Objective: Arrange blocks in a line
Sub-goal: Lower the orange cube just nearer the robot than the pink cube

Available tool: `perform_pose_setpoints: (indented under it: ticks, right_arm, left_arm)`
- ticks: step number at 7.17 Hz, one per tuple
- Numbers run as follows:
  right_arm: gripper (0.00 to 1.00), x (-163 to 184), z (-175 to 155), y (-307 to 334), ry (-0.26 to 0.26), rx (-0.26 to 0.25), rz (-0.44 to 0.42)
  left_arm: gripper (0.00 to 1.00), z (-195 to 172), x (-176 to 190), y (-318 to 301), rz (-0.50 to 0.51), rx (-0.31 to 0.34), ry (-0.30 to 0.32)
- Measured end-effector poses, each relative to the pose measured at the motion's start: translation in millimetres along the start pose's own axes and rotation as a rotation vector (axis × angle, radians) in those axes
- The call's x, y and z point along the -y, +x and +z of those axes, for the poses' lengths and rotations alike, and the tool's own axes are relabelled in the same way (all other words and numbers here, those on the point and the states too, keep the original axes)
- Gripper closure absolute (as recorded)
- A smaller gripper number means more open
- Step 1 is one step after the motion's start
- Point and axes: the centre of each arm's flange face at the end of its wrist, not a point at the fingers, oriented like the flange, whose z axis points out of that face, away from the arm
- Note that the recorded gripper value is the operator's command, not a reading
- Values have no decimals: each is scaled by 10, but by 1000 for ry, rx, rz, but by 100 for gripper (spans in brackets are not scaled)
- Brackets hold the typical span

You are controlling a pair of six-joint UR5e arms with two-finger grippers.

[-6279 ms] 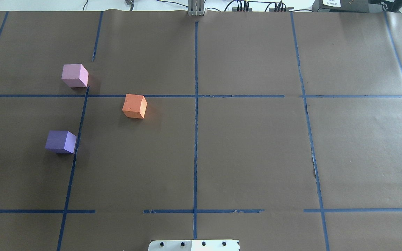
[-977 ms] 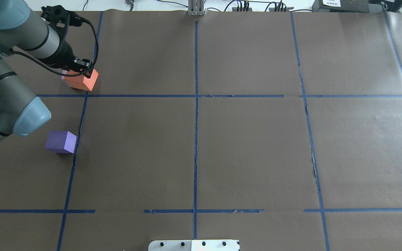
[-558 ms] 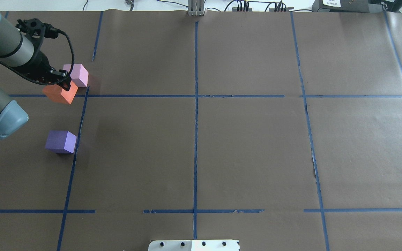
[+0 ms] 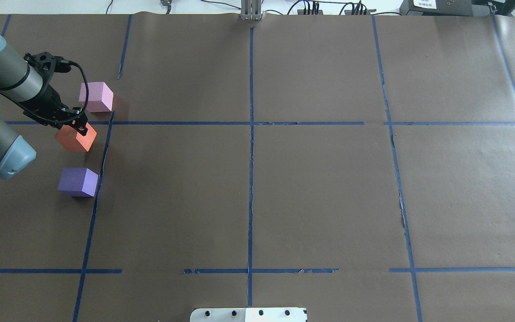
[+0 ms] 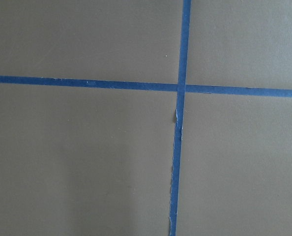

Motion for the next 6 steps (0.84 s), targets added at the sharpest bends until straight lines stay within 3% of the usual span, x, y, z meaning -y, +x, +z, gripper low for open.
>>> perform_pose_setpoints:
  ticks: [6]
  right_arm:
    - [0,-1,1,1,0,0,1]
  left_arm:
    - [86,156,19,94,-49,-19,15]
